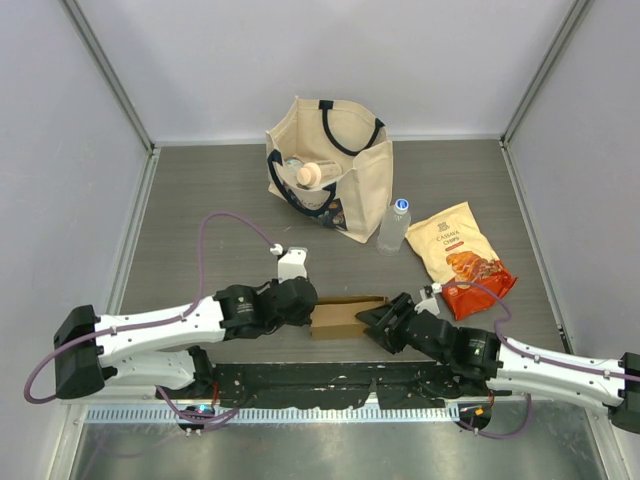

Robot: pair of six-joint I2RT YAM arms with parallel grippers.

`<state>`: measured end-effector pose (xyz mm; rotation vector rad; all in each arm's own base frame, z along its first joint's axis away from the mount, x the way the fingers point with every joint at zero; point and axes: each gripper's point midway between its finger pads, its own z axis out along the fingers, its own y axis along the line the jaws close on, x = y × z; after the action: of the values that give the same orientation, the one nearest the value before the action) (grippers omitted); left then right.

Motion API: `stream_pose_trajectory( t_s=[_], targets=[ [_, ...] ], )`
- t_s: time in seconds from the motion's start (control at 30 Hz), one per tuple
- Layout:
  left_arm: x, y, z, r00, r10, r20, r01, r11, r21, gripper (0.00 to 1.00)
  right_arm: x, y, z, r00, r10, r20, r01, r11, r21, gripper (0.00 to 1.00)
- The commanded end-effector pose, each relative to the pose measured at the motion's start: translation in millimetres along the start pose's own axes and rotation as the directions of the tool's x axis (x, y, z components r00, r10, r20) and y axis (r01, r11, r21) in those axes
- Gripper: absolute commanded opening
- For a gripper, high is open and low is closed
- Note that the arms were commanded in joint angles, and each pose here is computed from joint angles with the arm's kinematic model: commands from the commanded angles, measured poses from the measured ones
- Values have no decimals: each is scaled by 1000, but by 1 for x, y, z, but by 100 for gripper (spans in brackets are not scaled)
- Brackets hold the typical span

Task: Fold the paper box

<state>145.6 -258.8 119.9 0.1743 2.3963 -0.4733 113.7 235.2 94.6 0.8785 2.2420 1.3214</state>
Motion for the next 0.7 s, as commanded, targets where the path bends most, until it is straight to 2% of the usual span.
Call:
stream_pose_trajectory(
  t_s=[0.0,0.2,0.4,0.5,0.67],
  targets=[
    [-5,-9,-3,999,-25,21,25,1000,9,4,-7,3,5,997,54,47,-53,998,-23,59],
    [-7,-8,-7,997,-42,67,43,999,-20,3,-5,3,14,992,110,59,-108,993,-43,54],
    [-5,-5,-9,991,-48,123,56,997,-60,2,-16,3,24,972,193,132,-179,978,-109,52],
    [0,-3,-8,992,-48,120,57,995,-76,2,-23,5,25,960,213,179,-191,973,-132,51],
    [2,-13,-6,990,-56,126,65,995,-75,2,-26,11,26,949,246,195,-215,962,-167,51]
  ],
)
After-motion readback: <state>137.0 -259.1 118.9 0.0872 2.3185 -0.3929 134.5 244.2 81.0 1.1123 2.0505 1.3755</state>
